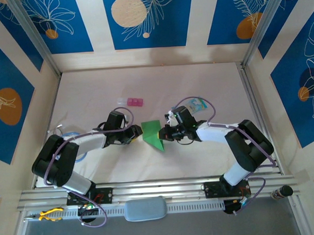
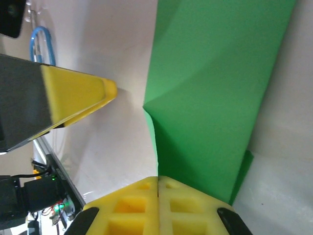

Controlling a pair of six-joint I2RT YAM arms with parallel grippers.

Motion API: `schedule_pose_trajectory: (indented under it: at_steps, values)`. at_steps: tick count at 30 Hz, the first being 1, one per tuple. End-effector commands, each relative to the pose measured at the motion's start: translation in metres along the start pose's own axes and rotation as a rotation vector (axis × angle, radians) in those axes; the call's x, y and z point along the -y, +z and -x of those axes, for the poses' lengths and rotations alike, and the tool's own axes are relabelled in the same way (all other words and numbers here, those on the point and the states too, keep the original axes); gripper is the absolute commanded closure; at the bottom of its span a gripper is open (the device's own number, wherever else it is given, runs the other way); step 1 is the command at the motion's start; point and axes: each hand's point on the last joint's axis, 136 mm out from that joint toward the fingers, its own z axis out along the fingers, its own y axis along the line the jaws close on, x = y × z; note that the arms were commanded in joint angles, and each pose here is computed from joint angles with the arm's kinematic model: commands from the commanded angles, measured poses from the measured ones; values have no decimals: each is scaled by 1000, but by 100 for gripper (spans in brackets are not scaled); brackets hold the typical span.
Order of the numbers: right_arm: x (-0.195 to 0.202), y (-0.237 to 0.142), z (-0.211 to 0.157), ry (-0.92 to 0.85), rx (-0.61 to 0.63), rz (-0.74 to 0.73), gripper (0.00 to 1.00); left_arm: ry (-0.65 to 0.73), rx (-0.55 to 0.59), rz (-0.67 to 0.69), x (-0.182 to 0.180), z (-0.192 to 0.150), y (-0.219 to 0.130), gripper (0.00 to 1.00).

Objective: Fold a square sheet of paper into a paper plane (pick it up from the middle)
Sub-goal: Fourth fold the wing at the center of the table.

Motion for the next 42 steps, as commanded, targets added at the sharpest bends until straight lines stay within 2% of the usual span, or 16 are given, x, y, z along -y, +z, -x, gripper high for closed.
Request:
schedule_pose_trajectory:
  at_steps: [1, 12, 21, 35, 42]
  values:
    - [-15, -9, 3, -8, 16, 86, 100, -14, 0, -52, 12, 8, 1, 54]
    - [-17, -14, 3, -2, 36, 125, 100, -32, -35, -96, 19, 10, 14, 54]
    - [-15, -15, 4, -2, 40, 126, 100, -44, -49, -123, 23, 13, 24, 57]
    - [-5, -13, -2, 11, 28, 97, 100, -65, -26, -108, 16, 18, 29, 83]
    - [3, -11, -3, 22, 27, 64, 98, -62, -6, -94, 14, 19, 26, 92]
